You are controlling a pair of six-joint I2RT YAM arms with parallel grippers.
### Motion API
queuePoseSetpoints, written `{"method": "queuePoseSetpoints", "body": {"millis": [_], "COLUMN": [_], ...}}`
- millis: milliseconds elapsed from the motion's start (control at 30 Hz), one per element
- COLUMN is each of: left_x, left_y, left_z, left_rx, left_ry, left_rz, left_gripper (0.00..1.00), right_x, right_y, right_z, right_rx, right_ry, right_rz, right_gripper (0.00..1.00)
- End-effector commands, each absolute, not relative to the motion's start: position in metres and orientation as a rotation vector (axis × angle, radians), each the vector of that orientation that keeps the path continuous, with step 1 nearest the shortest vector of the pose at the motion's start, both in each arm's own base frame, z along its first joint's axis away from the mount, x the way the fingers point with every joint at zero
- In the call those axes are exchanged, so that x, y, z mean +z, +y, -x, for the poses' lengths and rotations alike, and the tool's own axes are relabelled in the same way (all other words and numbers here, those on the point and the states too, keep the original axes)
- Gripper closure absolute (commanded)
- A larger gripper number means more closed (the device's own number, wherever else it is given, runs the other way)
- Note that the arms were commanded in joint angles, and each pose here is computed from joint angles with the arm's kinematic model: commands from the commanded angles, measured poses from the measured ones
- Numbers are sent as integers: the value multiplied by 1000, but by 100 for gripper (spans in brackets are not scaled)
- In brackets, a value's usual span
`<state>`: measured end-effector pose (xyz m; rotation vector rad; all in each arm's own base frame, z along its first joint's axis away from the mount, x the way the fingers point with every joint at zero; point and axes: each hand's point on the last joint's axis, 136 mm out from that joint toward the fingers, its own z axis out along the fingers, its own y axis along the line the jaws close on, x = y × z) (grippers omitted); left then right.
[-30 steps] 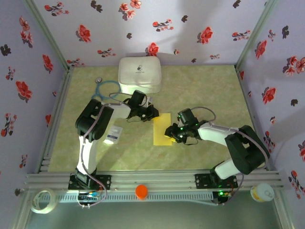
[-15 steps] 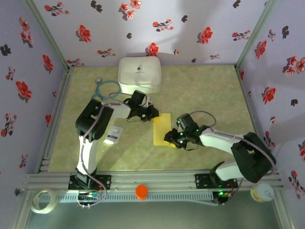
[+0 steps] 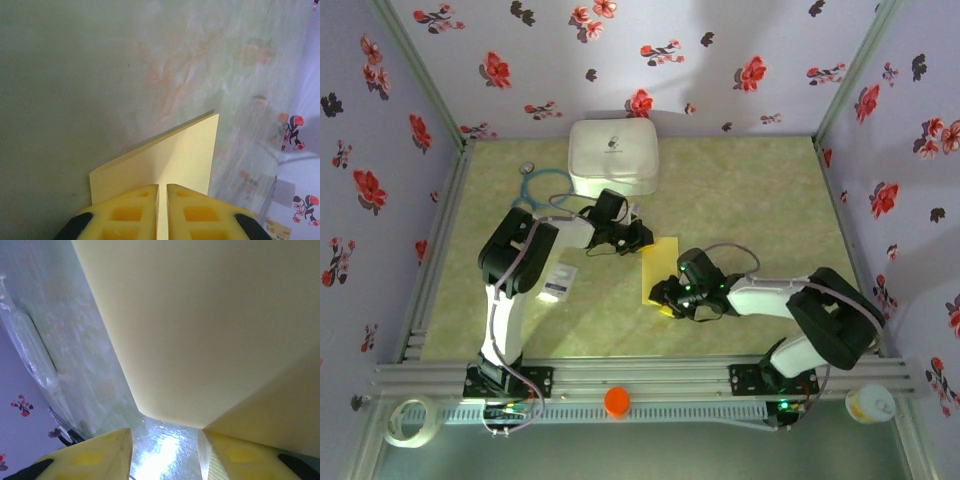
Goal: Fold a paper plane with a square sheet of paper (pick it up from the middle)
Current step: Fold the triangle a second time at the center of the table.
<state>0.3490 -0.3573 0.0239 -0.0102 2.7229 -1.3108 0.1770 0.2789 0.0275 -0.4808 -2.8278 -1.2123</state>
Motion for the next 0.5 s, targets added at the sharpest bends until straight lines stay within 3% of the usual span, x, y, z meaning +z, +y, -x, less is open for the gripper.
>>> {"method": "queuePoseSetpoints", "body": {"millis": [0, 467], "left_x": [-13, -14], "left_y": [-345, -345], "left_z": [-325, -325], "left_rx": [-1217, -1216], "left_ry": [2876, 2877], "left_rz": [90, 93], "left_gripper": [87, 87], "right_x": [22, 45], "right_y": [276, 252], "right_z": [-183, -207], "right_rx": [-1223, -1211], "right_ry": [-2844, -3030], "right_rz": [569, 604], "right_gripper": [59, 55]}}
